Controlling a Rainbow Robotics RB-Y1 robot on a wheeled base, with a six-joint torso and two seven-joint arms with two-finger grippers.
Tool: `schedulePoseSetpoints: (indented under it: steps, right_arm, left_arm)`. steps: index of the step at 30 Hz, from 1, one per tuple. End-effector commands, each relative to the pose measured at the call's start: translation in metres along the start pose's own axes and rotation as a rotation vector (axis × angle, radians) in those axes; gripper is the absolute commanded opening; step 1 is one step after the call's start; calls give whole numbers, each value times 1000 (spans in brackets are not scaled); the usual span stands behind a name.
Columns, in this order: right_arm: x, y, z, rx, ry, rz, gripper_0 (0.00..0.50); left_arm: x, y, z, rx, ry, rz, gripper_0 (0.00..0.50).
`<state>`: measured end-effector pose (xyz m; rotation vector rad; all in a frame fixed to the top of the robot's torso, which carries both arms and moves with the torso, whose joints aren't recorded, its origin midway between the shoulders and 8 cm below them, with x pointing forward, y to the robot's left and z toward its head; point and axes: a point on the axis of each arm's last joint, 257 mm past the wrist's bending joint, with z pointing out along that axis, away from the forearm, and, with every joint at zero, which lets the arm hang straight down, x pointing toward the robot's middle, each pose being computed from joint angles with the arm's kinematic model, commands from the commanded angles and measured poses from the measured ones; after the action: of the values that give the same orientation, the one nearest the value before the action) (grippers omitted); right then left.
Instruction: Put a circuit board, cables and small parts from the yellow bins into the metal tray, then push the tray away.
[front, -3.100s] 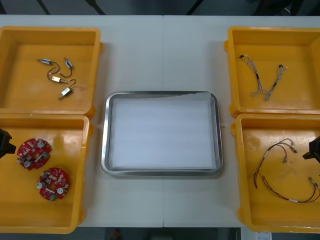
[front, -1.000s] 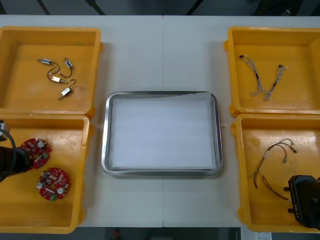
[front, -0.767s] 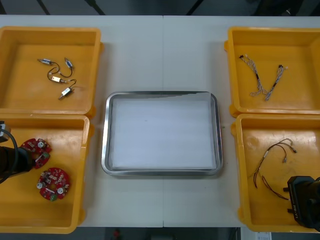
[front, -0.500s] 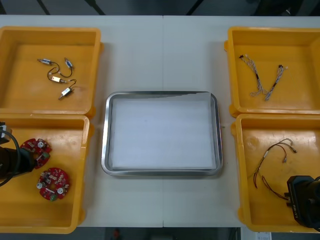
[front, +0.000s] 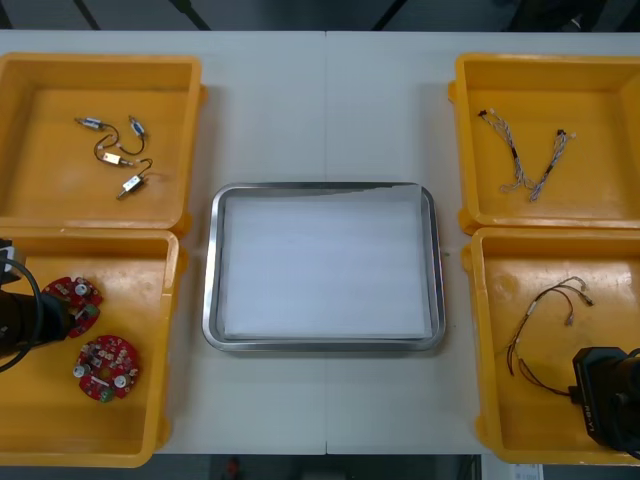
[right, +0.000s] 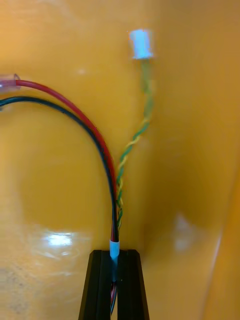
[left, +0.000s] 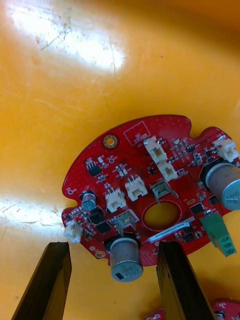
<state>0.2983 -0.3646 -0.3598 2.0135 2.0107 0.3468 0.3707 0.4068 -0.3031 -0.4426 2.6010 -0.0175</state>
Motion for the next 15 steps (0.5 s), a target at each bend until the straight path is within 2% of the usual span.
schedulePoseSetpoints:
  steps: [1,6,11,13,15]
  right_arm:
    - [10,12,-8,8,2,-127,0]
    - [6,26,-20,16,-17,-168,0]
    - [4,42,-34,4,-34,-224,0]
    - [5,51,-43,-15,-41,-263,0]
    - [6,55,-49,-22,-43,-313,0]
  left_arm:
    - [-9,-11,0,22,-23,-48,500]
    - [-5,-9,2,17,-16,-47,500]
    - [-3,-8,3,12,-13,-39,493]
    - [-3,-7,3,11,-16,-34,414]
    - [-3,-8,3,12,-15,-34,310]
